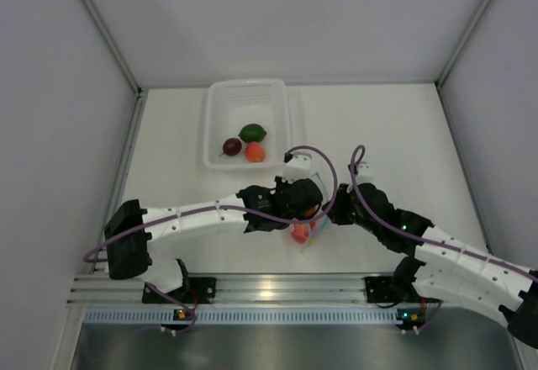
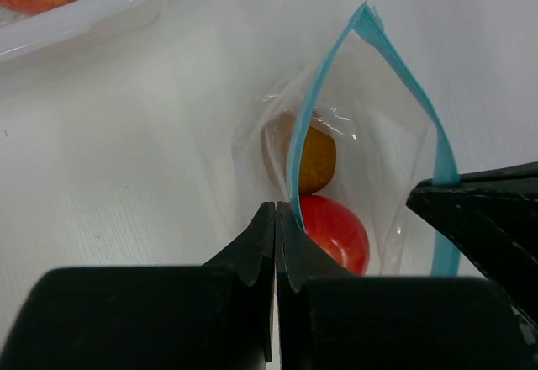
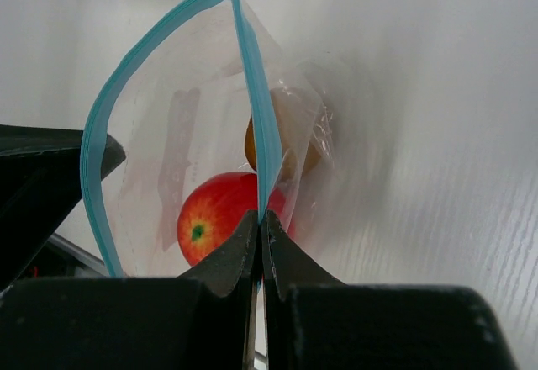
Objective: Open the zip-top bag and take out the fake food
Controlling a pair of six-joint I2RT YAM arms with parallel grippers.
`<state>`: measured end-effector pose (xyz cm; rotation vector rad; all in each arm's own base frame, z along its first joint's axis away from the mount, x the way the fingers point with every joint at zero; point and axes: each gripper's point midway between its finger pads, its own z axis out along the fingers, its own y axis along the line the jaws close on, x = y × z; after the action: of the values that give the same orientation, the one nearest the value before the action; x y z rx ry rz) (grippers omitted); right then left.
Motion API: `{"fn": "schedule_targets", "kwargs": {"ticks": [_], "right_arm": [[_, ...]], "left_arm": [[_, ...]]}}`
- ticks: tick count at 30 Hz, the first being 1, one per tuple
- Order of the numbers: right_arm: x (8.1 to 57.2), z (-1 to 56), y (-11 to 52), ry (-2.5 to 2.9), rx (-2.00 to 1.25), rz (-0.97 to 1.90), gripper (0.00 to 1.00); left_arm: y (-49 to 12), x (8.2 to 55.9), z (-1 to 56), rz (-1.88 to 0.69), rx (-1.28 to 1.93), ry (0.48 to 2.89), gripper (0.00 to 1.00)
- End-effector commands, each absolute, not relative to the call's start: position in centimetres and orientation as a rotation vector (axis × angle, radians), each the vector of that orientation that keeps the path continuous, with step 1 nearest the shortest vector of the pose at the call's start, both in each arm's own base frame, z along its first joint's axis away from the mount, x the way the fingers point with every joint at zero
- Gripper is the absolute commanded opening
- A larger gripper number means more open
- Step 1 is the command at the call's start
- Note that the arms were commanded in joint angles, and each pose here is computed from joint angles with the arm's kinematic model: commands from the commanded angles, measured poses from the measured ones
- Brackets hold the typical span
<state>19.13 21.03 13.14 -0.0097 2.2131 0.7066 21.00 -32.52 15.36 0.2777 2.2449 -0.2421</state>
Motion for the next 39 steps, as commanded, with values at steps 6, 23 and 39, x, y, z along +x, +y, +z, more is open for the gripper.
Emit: {"fn": "schedule_targets", "kwargs": {"ticks": [6,23,39], "right_arm": [[20.0,13.7,20.0,2.193,-0.018,0.621,0.00],[19.6,13.0,18.4,2.175,0.034,0.594,0.00],[20.0,12.2,15.7,2.172,0.087,0.438,0.00]], "left_arm": [[-36.9,20.2,21.6,-0.394,0.291,2.144,0.00],[-40.8,23.5,13.8,-0.321,0.264,2.259,0.07],[-39.9,25.0,7.3,-0.352,0.210,2.371,0.09]]}}
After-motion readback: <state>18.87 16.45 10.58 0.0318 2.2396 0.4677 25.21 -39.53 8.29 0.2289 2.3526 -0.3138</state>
